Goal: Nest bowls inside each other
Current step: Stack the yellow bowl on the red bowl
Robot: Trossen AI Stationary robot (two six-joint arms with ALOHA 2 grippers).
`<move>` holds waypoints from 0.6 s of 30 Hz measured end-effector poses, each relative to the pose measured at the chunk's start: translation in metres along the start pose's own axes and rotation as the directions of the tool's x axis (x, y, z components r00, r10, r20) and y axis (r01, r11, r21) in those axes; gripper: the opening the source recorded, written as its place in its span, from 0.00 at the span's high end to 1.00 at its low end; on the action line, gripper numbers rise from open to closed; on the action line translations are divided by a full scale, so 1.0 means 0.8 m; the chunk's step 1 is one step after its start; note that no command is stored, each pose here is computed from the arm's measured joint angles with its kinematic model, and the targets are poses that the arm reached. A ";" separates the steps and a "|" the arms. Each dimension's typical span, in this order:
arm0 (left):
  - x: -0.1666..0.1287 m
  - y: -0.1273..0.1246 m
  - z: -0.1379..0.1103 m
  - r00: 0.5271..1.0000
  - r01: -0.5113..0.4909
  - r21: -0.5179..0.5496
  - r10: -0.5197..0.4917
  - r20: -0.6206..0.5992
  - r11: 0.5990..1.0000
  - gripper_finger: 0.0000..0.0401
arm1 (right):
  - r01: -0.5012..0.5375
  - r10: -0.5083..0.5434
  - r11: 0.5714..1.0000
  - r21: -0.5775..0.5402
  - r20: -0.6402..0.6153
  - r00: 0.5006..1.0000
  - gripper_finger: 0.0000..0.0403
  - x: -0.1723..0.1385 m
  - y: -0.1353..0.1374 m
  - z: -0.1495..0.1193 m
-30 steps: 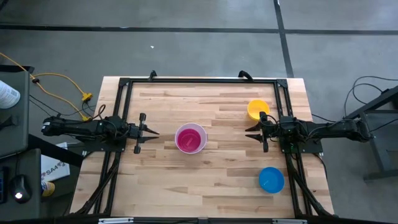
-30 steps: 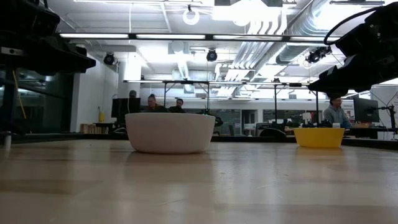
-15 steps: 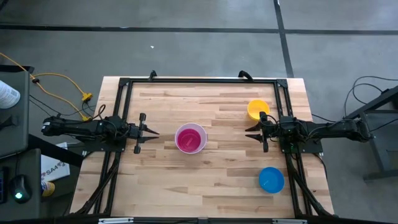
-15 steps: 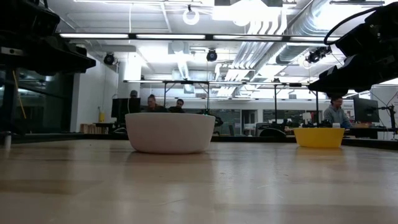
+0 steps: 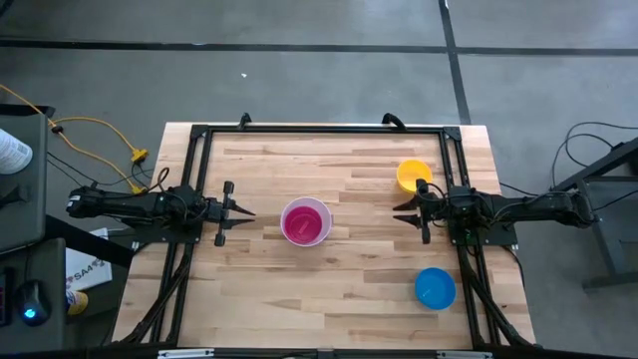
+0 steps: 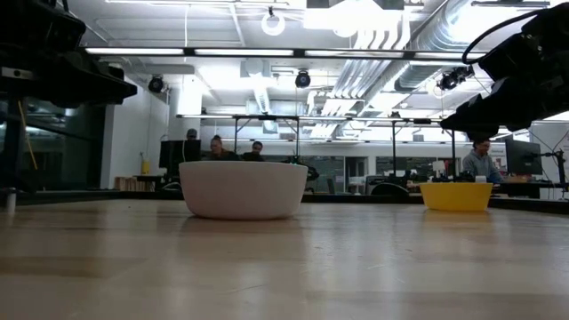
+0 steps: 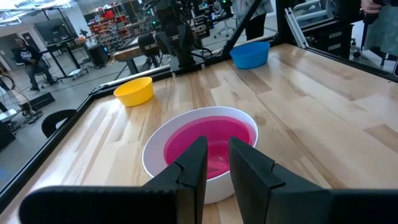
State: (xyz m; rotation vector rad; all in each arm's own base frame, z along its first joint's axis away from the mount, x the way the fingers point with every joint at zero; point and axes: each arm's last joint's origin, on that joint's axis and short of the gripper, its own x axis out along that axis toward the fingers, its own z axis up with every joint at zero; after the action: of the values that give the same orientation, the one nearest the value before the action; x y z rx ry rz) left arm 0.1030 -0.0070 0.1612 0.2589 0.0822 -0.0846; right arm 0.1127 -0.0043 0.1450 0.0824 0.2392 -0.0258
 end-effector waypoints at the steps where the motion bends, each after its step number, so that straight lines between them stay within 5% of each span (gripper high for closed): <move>1: 0.000 0.000 0.000 1.000 0.000 0.000 0.000 0.000 1.000 0.84 | 0.001 -0.001 1.000 0.011 0.009 1.000 0.76 0.000 0.000 0.001; 9: 0.000 0.000 0.000 1.000 0.000 0.000 0.000 0.000 1.000 0.84 | 0.044 -0.052 0.998 0.040 0.226 0.973 0.76 -0.003 0.000 0.027; 18: 0.000 0.000 0.000 1.000 0.000 0.000 0.000 0.000 1.000 0.84 | 0.140 -0.144 0.990 0.033 0.229 0.963 0.76 -0.005 -0.009 0.044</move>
State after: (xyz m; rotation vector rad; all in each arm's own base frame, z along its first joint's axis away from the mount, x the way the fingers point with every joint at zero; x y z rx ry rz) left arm 0.1030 -0.0070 0.1613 0.2589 0.0819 -0.0842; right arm 0.1171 -0.0147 0.1795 0.0777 0.0120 -0.1797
